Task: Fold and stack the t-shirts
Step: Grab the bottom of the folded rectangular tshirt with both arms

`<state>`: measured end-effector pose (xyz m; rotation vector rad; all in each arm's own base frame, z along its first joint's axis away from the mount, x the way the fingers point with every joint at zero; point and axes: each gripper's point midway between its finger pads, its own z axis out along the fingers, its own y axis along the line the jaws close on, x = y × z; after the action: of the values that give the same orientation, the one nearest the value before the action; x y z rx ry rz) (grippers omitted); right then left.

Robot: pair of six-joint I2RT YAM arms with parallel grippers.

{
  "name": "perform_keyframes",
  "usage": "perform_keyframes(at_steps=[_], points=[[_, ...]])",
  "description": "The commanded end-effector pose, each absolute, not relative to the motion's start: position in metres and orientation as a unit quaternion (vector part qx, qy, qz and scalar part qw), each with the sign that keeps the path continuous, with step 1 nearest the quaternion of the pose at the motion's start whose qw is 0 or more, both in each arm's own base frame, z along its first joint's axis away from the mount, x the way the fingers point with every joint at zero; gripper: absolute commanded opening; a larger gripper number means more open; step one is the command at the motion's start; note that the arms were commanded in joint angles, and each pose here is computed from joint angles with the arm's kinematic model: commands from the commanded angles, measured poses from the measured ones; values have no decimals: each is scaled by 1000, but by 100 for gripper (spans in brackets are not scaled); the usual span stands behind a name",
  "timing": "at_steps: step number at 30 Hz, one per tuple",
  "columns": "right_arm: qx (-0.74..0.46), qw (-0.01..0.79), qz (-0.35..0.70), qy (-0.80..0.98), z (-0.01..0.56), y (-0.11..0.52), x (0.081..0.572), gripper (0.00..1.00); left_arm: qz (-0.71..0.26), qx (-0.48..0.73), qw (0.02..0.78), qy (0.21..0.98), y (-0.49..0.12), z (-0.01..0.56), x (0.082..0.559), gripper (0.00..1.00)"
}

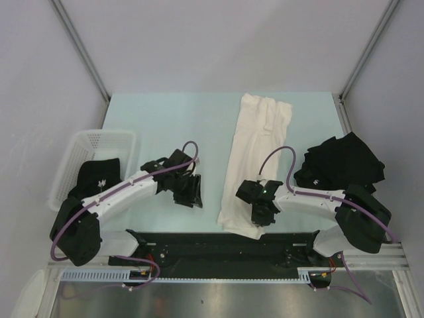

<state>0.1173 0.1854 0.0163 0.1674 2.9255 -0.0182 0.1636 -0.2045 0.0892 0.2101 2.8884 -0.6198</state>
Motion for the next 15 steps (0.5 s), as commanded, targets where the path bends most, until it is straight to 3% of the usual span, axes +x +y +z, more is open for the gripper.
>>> perform_keyframes(at_steps=[1, 15], points=[[52, 90, -30, 994, 10, 171, 112, 2, -263, 69, 88, 958, -231, 87, 154, 46], [52, 76, -12, 996, 6, 176, 119, 1, -308, 125, 66, 941, -279, 43, 133, 46]])
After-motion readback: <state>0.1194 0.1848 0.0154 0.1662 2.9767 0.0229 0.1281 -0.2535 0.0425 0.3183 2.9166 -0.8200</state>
